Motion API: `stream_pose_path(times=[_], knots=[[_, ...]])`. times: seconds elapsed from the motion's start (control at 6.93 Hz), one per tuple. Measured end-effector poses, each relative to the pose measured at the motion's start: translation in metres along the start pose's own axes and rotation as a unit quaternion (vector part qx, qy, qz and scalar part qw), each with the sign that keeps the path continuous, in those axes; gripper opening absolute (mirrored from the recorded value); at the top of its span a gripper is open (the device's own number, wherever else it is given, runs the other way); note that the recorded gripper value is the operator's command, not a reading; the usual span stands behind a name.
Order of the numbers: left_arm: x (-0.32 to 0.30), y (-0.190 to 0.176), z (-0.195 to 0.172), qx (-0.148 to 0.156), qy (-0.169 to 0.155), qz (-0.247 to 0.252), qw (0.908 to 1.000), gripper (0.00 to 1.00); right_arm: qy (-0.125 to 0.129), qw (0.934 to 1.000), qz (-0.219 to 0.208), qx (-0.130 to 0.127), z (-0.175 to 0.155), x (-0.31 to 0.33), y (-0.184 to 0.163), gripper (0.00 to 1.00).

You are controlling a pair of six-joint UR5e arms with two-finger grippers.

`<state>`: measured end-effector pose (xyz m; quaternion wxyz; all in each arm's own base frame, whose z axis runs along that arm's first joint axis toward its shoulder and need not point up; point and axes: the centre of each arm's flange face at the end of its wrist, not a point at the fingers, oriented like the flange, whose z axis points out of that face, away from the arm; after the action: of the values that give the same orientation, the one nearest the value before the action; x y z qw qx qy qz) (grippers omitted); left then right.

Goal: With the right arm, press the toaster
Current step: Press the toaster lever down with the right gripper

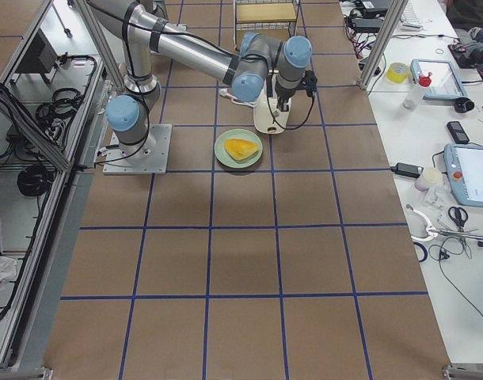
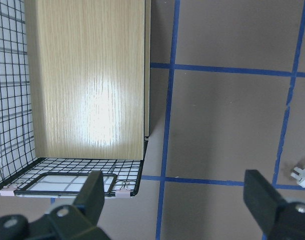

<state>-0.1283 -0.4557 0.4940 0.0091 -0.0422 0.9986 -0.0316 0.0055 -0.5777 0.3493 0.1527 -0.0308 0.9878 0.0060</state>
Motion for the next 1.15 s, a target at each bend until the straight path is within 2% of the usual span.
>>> stream_pose_path(times=[0.29,1.15], knots=[[0.000,0.000,0.000,0.000,0.000,0.000,1.0000,1.00,-0.008,1.0000,-0.004,0.000,0.006,0.001,-0.003,0.11],[0.000,0.000,0.000,0.000,0.000,0.000,1.0000,1.00,-0.006,0.9998,-0.012,-0.015,0.021,0.009,-0.006,0.10]])
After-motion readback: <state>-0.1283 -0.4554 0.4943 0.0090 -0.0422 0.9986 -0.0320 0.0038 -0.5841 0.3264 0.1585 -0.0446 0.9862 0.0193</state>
